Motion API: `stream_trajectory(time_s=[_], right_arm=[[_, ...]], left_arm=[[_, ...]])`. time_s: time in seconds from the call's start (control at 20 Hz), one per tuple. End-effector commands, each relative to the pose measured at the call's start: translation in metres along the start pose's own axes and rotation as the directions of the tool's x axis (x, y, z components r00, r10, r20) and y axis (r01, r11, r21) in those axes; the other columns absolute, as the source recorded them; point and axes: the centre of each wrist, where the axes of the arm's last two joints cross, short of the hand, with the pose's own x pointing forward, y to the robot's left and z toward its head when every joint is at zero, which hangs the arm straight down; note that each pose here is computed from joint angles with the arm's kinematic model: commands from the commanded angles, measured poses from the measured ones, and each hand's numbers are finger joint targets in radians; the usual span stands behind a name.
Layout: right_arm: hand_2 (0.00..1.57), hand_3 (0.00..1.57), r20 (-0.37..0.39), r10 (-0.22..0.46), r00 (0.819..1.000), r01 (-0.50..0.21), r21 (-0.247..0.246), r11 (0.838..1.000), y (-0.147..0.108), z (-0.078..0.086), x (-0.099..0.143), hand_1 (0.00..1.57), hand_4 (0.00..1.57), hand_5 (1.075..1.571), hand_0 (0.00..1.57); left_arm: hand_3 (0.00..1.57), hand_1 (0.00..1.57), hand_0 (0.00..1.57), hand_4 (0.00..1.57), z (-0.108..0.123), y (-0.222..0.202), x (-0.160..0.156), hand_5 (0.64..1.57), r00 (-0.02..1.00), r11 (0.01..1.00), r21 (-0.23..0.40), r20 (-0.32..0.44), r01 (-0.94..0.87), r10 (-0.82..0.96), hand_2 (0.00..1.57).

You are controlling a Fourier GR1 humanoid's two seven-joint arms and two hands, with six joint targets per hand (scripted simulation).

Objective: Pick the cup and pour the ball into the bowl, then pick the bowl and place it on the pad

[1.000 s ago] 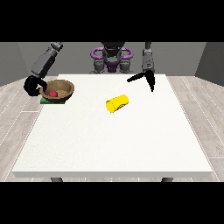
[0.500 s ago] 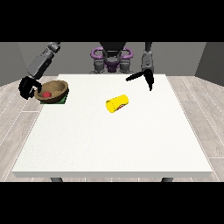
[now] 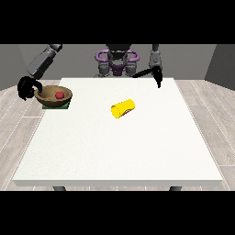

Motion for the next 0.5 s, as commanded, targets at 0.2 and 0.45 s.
stream_trajectory(time_s=[0.2,0.45], right_arm=[[1.57,1.11,-0.023,0.122,0.992,-0.121,0.021,0.992,0.01,0.002,-0.02,1.57,0.69,1.565,1.57],[1.05,0.87,-0.054,0.213,0.975,-0.218,-0.121,0.968,-0.028,0.013,0.018,1.1,0.0,1.539,1.1]], left_arm=[[0.0,0.0,0.0,0.0,0.002,-0.008,0.017,1.565,1.0,1.0,0.004,-0.007,-0.021,0.021,0.0],[0.0,0.0,0.0,0.0,-0.015,0.022,0.021,1.565,0.999,0.999,0.034,0.045,-0.005,0.003,0.0]])
